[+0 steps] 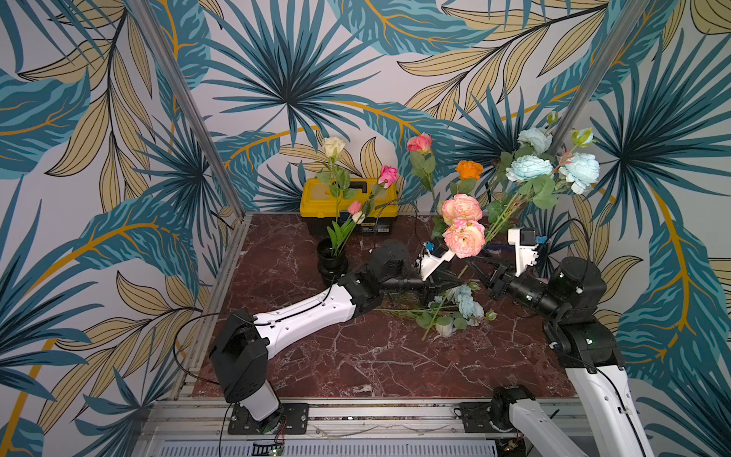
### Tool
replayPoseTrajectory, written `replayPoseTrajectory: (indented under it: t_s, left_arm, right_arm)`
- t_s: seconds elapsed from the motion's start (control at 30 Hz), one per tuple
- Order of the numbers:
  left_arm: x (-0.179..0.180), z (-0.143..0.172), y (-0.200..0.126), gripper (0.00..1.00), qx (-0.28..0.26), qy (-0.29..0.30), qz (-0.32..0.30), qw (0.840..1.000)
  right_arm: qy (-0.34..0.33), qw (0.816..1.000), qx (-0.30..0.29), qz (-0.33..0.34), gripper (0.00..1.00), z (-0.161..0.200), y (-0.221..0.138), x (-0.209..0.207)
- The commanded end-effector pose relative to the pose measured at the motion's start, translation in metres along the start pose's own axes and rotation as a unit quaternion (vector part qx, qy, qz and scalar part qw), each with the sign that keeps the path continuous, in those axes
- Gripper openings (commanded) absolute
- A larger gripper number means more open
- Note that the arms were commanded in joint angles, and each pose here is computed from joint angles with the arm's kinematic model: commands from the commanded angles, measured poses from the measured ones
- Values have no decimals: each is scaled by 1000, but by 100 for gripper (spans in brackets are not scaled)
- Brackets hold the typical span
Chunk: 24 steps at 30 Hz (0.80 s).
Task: Pick out blue flowers from the vase
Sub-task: Place the flower at the center of the board.
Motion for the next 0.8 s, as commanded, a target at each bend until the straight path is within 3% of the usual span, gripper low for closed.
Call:
replayPoseTrajectory:
  t_s: [0.0,0.1,0.17,0.3,0.47,0.77]
  left_arm:
    - [-6,-19,-6,0,-26,20,-1,999]
    - [-4,-17,-10,0,-26,24,-15,999]
    - [-2,-12,-14,0,-24,33,-27,999]
    - [1,-2,-22,0,-17,57,-49,997]
    - [11,23,-37,0,28,84,-105,991]
    - [14,58,-48,0,111,125,-135,977]
  right_arm:
    - [-10,1000,-5,-4,11,2,0,1]
    - [-14,1000,-9,8,18,2,-2,-1]
    - [-18,1000,-13,20,32,1,-4,-3]
    - [-31,998,-31,52,44,-4,-12,-5]
    - [-49,994,-51,82,46,-11,-25,-3]
    - [-67,988,-68,118,46,-22,-39,-1]
Point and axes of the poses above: each gripper's point midway between its finger pads, its own y axis out along the fingers, its own x axis along the line the jaws close on, z = x × y, the point moved 4 cm from there along -y, back along the fingers, and after that the axes turned 3 degrees about -y, right-handed, at the moved point
